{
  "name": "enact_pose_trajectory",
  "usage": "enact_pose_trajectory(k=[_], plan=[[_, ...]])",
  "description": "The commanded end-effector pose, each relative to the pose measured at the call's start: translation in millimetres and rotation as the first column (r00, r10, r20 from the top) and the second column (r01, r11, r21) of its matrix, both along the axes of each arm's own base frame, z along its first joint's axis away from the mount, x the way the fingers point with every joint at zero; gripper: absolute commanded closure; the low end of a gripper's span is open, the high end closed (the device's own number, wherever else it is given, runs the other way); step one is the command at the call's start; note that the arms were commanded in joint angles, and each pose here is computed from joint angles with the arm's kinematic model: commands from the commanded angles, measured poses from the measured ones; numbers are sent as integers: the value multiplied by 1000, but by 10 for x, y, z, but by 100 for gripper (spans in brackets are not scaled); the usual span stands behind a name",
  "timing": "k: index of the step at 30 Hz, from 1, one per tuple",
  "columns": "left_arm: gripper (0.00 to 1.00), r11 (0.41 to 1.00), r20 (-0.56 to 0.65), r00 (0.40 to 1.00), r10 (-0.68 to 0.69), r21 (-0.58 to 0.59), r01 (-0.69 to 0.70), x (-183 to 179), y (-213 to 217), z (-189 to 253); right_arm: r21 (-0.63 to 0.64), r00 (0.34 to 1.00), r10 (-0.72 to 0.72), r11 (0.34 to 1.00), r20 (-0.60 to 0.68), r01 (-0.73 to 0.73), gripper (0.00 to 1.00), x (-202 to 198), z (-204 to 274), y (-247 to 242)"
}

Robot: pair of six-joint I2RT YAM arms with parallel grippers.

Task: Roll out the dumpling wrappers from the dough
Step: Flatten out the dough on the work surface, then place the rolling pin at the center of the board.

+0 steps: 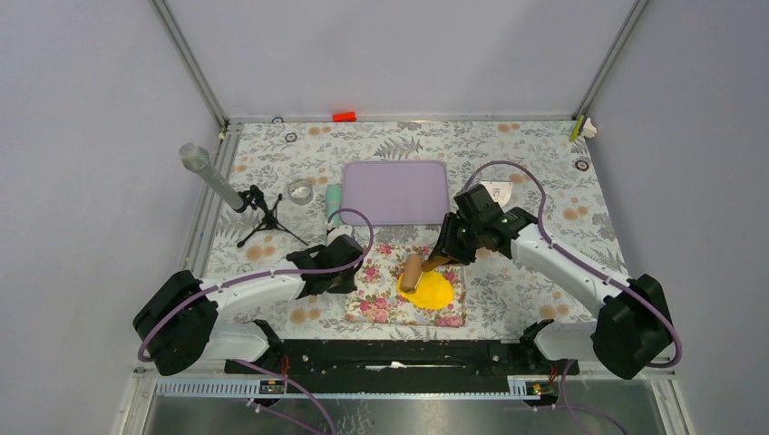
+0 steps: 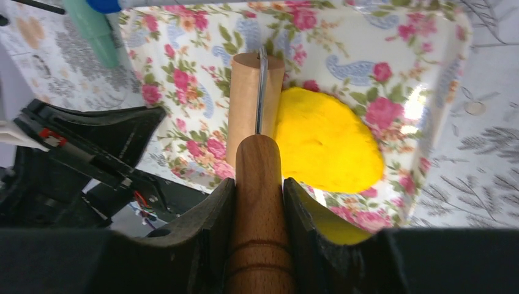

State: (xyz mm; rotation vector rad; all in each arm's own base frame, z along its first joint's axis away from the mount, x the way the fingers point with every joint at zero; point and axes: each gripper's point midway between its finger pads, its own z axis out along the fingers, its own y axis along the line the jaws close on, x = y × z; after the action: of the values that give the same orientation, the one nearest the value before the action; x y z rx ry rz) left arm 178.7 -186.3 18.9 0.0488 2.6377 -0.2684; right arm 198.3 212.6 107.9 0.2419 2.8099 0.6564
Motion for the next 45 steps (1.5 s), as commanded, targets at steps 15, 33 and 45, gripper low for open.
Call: enact_pose_trajectory(k=[15,33,45], plan=[[100,999,58,998,-34,-31,36,80,-87,146,28,997,29,999,75,-31,100,313,464,220],[43,999,105,994,-32,-17,34,173,-74,516,-4,679,-625,735,385,678,100,788,957,-2288],[13,991,229,973,-22,-126,52,300,-56,1292,244,338,-805,497,487,833,100,1120,579,-2928]])
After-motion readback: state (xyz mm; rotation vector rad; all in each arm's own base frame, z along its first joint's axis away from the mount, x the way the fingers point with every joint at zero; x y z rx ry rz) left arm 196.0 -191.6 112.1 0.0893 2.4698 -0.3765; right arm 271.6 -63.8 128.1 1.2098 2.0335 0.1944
